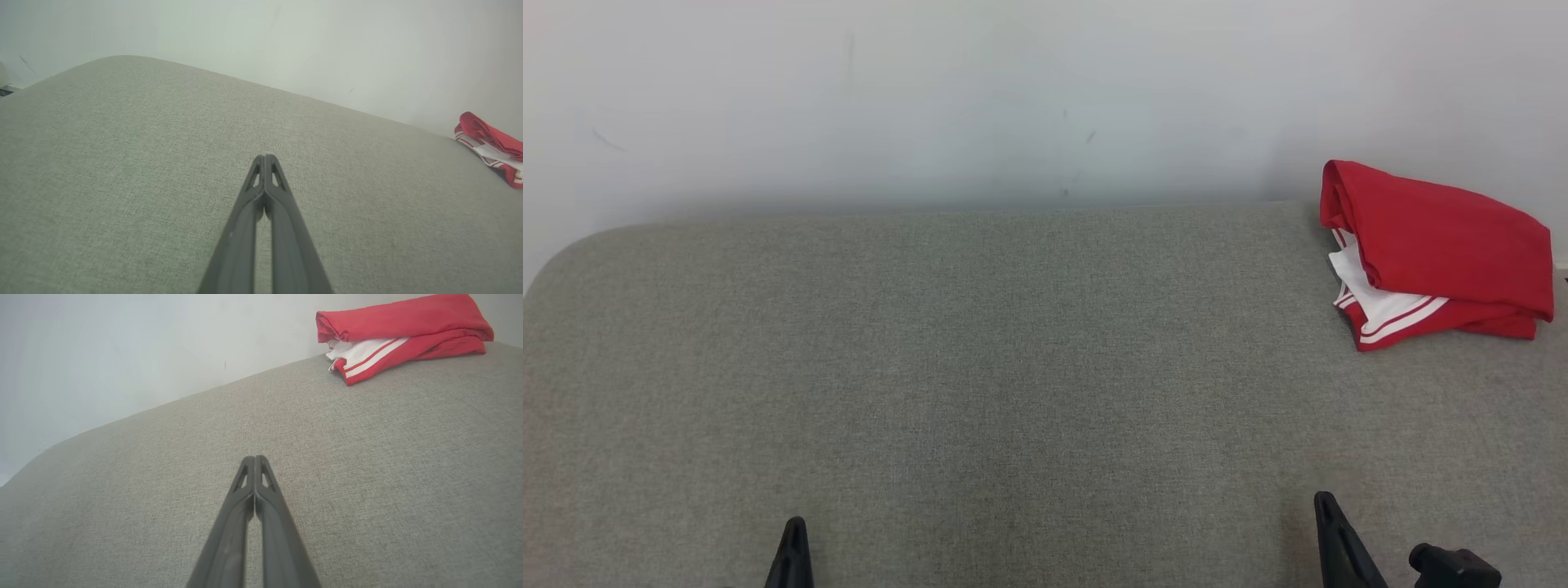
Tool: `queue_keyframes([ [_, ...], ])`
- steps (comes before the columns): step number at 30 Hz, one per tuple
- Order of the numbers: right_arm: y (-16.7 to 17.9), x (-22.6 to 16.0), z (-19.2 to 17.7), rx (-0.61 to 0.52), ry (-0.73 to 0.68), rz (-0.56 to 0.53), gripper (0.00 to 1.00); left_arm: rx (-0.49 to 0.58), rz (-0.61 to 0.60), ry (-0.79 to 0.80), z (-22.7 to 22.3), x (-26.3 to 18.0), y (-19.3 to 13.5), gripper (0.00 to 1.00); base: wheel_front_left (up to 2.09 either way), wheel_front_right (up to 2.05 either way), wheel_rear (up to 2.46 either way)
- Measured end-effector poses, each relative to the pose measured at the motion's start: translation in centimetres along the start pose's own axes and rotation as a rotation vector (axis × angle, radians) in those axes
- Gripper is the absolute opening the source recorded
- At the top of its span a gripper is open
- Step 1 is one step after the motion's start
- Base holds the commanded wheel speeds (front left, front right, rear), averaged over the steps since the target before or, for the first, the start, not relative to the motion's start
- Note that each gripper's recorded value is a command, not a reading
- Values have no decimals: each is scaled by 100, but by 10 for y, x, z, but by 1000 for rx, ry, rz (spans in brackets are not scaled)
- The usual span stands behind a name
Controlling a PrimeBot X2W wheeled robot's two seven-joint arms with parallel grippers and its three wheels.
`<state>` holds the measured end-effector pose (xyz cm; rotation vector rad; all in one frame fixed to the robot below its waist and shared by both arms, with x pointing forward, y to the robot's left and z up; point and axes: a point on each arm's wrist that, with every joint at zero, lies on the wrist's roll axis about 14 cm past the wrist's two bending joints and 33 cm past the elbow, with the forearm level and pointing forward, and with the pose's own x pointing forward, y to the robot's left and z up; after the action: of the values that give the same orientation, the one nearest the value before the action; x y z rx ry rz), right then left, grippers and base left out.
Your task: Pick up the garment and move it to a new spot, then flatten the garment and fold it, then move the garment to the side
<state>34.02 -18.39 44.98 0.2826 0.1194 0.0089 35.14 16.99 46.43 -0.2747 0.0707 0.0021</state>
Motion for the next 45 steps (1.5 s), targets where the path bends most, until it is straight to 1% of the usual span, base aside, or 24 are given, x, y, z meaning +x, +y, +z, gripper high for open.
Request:
queue_keyframes([
  [13, -9, 6, 7, 226, 1, -40, 0, -232, 34, 3, 3, 1, 5, 0, 0, 0, 0],
  [27, -13, 12, 14, 438, -2, -55, 0, -440, 52, -4, 8, 2, 9, 0, 0, 0, 0],
  [28, -13, 14, 16, 468, -5, -54, 0, -474, 52, -3, 8, 3, 9, 0, 0, 0, 0],
  [45, -14, 21, 26, 683, -13, -43, 0, -686, 56, -15, 14, 4, 11, 0, 0, 0, 0],
])
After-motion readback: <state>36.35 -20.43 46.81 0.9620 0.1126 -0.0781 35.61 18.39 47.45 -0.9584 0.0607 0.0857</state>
